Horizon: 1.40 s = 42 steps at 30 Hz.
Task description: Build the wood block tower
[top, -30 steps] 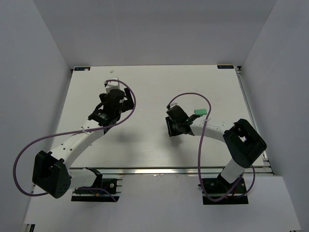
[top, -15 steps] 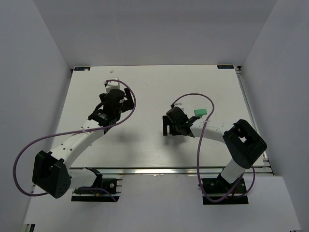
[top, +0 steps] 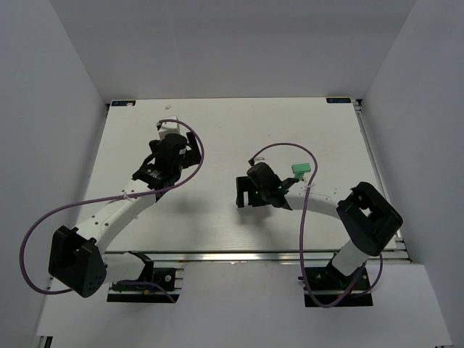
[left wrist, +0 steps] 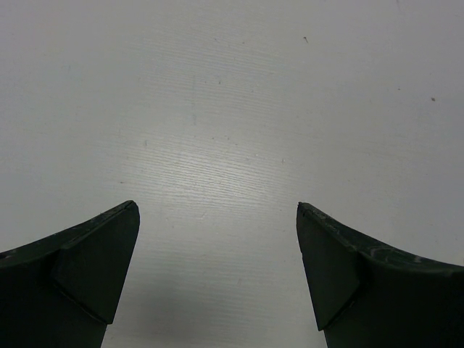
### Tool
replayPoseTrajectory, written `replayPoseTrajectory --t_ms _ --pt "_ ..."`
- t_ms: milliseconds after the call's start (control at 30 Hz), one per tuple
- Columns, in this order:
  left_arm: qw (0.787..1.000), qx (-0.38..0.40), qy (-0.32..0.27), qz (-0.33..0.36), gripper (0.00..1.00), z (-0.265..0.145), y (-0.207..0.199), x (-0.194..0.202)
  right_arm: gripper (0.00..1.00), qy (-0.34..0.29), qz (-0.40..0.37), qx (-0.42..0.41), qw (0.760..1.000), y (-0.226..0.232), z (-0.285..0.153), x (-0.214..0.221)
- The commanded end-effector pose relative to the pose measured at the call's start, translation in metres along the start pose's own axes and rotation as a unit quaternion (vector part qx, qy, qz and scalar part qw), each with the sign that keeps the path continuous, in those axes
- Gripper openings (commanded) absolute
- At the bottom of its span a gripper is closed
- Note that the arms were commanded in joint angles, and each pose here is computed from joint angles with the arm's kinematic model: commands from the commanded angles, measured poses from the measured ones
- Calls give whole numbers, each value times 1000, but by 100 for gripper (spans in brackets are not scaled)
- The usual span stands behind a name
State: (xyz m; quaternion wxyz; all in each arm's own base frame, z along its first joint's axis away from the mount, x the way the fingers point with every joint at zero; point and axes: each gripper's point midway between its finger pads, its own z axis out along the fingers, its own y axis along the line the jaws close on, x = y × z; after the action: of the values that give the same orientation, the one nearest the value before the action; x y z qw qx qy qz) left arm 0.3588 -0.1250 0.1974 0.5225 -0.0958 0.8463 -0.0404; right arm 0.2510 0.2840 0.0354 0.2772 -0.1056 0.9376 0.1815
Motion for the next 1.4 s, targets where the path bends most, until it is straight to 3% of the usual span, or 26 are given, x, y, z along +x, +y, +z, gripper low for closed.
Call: replayPoseTrajectory --t_ms 0,200,267,400,533,800,1167,1367 --pt "1000 5 -11 -5 98 -4 1 -7 89 -19 -2 -47 999 29 2 -15" --pt "1000 1 -10 -3 98 -5 3 -6 89 -53 -60 -79 994 49 5 -40" --pt "1000 0 -12 -1 98 -5 4 -7 89 -64 -126 -86 986 48 -1 -43" --pt "1000 3 -16 -3 98 -6 4 -7 89 -89 -274 -109 951 42 -35 -47" --pt "1000 8 -16 0 98 -5 3 -5 89 -43 -376 -105 920 22 -44 -33" --pt "1000 2 -17 3 98 -6 6 -5 89 -17 -400 -72 913 -5 -22 -49" --pt "1000 -4 -16 4 98 -5 8 -4 89 15 -411 -110 905 -4 10 -55" --pt "1000 -9 -19 4 98 -5 11 -5 78 34 -392 -117 912 -14 15 -44"
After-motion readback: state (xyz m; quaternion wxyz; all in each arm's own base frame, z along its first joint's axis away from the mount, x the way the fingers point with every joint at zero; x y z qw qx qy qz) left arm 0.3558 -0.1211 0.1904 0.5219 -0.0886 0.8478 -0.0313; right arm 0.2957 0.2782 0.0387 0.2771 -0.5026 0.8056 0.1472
